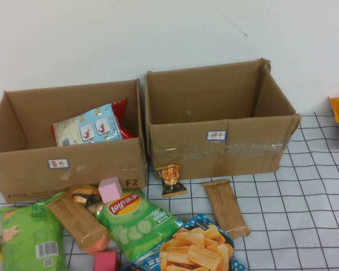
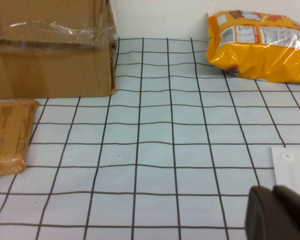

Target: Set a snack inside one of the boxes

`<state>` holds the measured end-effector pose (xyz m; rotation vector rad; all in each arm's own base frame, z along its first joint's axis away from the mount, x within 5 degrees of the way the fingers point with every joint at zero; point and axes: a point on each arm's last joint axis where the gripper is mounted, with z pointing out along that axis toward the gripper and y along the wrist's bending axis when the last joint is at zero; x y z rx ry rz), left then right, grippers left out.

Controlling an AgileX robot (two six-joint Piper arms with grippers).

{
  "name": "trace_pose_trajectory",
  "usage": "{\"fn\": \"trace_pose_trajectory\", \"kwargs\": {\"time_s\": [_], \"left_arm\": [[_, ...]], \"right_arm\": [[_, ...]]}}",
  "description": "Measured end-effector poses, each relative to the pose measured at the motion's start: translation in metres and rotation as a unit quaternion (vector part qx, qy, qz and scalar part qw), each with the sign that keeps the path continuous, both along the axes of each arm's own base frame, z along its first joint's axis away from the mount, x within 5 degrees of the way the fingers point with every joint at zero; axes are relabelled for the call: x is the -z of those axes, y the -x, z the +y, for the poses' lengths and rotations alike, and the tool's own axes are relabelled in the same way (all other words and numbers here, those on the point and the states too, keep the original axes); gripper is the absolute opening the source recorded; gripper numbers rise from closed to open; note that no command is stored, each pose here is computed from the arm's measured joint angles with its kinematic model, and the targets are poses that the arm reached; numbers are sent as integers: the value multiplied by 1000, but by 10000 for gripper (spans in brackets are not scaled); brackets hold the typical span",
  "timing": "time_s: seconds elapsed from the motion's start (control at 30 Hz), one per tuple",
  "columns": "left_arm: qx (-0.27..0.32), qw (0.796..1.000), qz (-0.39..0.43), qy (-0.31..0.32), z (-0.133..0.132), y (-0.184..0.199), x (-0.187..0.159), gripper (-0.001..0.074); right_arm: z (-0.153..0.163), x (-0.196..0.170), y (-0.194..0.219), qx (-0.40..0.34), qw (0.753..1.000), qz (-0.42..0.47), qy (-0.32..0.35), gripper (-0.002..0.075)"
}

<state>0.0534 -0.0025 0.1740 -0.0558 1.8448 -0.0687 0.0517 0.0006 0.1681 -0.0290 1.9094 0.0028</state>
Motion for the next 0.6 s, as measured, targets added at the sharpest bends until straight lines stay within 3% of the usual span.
{"fn": "trace_pose_trajectory", "kwargs": {"time_s": [0.6], "left_arm": [[1,1000,5,-3,0,0,0,-1]], "right_arm": [[0,0,0,0,1000,0,0,-1]]}}
